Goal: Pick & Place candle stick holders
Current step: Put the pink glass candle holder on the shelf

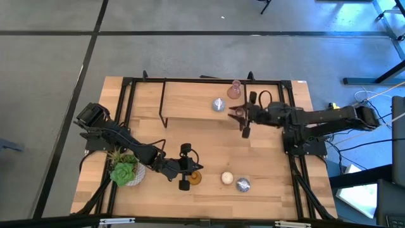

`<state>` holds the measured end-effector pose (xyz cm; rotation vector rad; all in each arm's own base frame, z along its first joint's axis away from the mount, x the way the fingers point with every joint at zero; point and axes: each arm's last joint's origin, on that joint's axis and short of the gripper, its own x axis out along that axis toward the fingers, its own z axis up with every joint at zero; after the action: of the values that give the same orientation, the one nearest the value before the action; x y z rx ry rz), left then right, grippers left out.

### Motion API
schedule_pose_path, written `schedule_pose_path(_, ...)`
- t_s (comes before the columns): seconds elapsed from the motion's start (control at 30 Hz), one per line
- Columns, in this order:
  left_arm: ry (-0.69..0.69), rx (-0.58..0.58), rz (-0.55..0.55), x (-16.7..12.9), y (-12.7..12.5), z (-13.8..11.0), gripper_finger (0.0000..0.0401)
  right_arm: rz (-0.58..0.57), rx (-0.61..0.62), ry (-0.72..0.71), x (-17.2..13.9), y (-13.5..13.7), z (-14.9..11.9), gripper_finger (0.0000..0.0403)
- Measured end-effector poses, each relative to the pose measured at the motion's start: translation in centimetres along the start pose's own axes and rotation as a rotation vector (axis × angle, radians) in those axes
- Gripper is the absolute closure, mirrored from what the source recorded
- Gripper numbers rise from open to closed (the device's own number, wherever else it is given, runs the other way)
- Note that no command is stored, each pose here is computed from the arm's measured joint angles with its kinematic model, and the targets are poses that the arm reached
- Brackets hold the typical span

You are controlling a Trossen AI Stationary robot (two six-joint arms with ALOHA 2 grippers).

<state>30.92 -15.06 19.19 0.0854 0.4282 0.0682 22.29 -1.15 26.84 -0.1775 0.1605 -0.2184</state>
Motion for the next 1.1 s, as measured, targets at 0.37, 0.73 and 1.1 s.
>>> schedule_pose_path(0.37, 0.000, 0.001, 0.000, 0.0, 0.0, 0.0, 0.0399, -0.062, 0.039, 0.097, 0.9, -3.0, -1.3, 0.0276)
schedule_pose_path(0.73, 0.001, 0.001, 0.000, 0.0, 0.0, 0.0, 0.0399, -0.047, 0.072, 0.149, 2.8, -3.9, -3.0, 0.0276)
schedule_pose_path(1.1, 0.001, 0.011, 0.000, 0.0, 0.0, 0.0, 0.0399, -0.013, 0.080, 0.146, 3.2, -3.9, -3.2, 0.0275)
